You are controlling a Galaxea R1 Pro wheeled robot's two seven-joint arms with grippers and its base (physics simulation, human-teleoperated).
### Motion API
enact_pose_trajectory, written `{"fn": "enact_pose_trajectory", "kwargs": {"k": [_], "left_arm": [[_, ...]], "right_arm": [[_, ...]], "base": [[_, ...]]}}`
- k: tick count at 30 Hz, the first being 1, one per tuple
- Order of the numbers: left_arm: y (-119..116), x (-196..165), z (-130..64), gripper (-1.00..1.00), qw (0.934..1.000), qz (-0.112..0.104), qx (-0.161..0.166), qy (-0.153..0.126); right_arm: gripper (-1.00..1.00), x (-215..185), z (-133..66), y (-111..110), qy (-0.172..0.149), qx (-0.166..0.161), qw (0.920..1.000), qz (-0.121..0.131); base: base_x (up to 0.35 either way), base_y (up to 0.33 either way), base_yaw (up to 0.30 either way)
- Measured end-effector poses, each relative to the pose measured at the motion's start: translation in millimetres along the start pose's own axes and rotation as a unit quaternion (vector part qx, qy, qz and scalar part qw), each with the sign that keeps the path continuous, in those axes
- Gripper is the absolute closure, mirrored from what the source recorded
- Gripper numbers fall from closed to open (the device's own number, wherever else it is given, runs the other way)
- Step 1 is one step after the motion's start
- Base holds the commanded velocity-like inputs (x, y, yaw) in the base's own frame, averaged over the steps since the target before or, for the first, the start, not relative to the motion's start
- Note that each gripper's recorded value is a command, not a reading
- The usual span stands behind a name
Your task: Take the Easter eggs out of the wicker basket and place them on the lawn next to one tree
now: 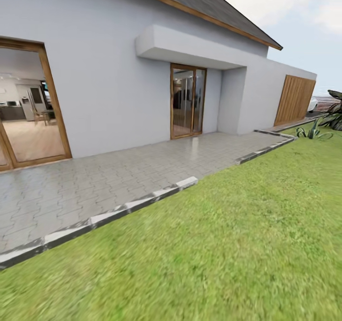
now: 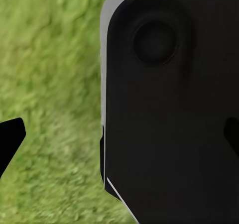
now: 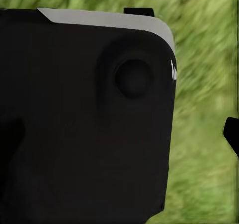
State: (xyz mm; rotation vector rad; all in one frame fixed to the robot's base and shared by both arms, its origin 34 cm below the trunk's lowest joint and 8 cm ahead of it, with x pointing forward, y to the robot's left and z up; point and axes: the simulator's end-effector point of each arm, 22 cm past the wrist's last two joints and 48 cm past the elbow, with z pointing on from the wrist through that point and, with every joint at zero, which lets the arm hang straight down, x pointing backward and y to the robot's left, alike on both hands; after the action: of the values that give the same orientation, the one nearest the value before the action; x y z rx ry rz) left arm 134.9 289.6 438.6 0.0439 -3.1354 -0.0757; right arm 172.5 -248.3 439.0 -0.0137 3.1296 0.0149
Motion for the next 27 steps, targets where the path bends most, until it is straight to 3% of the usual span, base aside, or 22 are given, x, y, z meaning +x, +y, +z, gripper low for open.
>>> {"fn": "enact_pose_trajectory", "kwargs": {"k": [9, 23, 27], "left_arm": [[0.0, 0.0, 0.0, -1.0, 1.0, 0.0, 0.0, 0.0], [-0.1, -0.1, 0.0, -1.0, 1.0, 0.001, 0.0, 0.0], [-0.1, 0.0, 0.0, -1.0, 1.0, 0.001, 0.0, 0.0]], "right_arm": [[-1.0, -0.1, 0.0, 0.0, 0.0, 0.0, 1.0, 0.0], [-1.0, -0.1, 0.0, 0.0, 0.0, 0.0, 1.0, 0.001], [-1.0, -0.1, 0.0, 0.0, 0.0, 0.0, 1.0, 0.001]], "base": [[0.294, -0.121, -0.005], [0.301, -0.106, -0.271], [0.305, -0.097, -0.085]]}}
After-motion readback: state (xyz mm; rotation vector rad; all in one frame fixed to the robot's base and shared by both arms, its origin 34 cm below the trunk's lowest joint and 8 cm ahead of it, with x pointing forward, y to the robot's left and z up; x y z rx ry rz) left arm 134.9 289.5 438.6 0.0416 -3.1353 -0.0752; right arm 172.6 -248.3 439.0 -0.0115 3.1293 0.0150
